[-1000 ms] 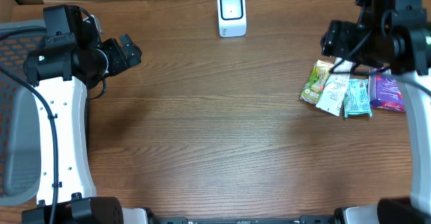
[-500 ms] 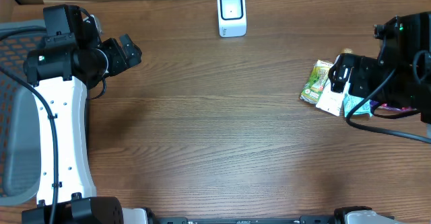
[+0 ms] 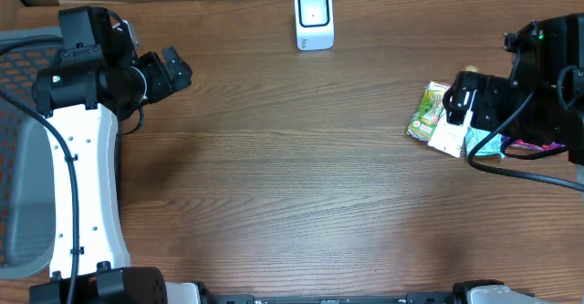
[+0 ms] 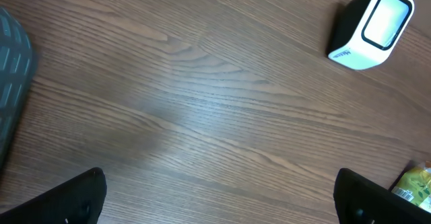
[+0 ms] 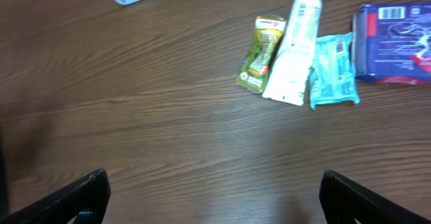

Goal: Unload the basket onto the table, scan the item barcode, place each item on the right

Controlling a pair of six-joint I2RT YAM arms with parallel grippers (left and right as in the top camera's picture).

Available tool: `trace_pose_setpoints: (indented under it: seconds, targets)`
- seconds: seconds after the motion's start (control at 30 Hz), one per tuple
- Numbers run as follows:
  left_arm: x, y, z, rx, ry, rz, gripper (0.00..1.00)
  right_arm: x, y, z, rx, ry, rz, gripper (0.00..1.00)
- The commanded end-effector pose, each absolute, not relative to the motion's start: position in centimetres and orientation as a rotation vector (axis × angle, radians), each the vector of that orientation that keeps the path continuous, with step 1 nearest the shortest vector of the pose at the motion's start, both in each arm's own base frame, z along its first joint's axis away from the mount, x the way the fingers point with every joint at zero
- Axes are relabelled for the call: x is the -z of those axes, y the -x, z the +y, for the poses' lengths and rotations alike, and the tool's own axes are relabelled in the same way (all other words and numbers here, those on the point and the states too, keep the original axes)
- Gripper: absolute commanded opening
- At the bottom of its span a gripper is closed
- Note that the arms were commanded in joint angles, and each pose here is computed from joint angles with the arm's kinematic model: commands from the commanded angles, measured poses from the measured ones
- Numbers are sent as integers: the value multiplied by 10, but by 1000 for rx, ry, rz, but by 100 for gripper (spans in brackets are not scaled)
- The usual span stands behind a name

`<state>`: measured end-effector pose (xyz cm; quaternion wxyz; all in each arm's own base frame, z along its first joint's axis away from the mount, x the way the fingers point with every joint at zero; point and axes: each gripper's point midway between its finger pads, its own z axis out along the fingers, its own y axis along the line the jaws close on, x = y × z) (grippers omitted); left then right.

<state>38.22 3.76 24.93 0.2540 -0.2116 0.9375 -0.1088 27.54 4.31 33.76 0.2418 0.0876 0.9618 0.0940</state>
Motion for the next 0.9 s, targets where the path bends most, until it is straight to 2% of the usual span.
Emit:
trace_pose_setpoints:
  seconds: [0.0, 0.63, 0.87]
  targets:
    - [-250, -385, 35, 312, 576, 2544, 99, -348, -271, 36, -209, -242, 2586, 100]
    - [-250, -385, 35, 312, 576, 2544, 99, -388, -247, -2, 8, -310, 2374, 100]
    - [-250, -385, 35, 312, 576, 2544, 100, -426, -264, -3, 16, -195, 2096, 100]
